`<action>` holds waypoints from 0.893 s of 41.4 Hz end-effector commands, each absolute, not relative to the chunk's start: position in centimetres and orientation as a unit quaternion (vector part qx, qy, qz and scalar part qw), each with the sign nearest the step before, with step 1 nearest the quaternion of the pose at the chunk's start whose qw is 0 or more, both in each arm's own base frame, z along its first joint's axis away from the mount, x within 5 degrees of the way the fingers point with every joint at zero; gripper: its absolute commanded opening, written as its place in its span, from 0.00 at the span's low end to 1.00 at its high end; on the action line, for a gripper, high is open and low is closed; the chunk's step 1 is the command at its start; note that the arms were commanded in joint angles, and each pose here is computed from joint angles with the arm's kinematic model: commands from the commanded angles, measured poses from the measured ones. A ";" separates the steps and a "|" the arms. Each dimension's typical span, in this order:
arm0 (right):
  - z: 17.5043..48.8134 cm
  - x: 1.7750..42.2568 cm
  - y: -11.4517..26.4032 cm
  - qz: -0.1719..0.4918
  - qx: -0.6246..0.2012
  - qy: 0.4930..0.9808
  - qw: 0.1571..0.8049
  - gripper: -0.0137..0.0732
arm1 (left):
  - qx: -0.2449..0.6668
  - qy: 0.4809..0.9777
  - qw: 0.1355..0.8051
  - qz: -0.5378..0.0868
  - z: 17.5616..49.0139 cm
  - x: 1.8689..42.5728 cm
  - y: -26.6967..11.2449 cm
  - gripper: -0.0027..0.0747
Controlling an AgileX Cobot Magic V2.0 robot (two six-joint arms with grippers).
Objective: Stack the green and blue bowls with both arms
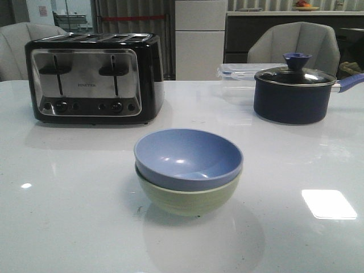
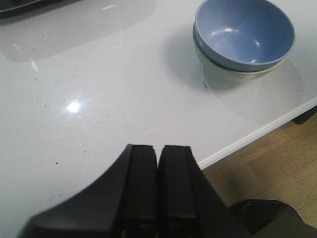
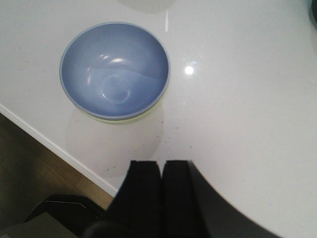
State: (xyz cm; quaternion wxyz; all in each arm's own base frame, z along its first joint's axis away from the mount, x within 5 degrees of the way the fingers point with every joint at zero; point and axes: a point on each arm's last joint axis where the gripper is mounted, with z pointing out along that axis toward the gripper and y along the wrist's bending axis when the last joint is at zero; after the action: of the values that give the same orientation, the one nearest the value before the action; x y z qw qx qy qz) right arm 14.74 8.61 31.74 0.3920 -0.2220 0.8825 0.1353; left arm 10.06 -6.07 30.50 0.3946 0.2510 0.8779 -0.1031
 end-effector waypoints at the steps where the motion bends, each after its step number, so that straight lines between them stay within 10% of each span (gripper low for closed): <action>1: 33.1 15.1 8.7 0.139 -0.222 0.862 0.433 0.22 | 0.244 0.855 0.440 -0.128 32.0 10.1 -6.4 0.15; 37: 33.1 15.1 8.7 0.139 -0.221 0.863 0.433 0.22 | 0.025 0.662 0.748 -0.047 21.4 5.4 -0.5 0.15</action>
State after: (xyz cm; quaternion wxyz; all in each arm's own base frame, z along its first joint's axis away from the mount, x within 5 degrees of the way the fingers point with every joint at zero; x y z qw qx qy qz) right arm 14.73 8.60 31.73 0.3916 -0.2225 0.8826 0.1345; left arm 5.61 -0.59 20.38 0.7054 0.0351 0.7068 -0.0389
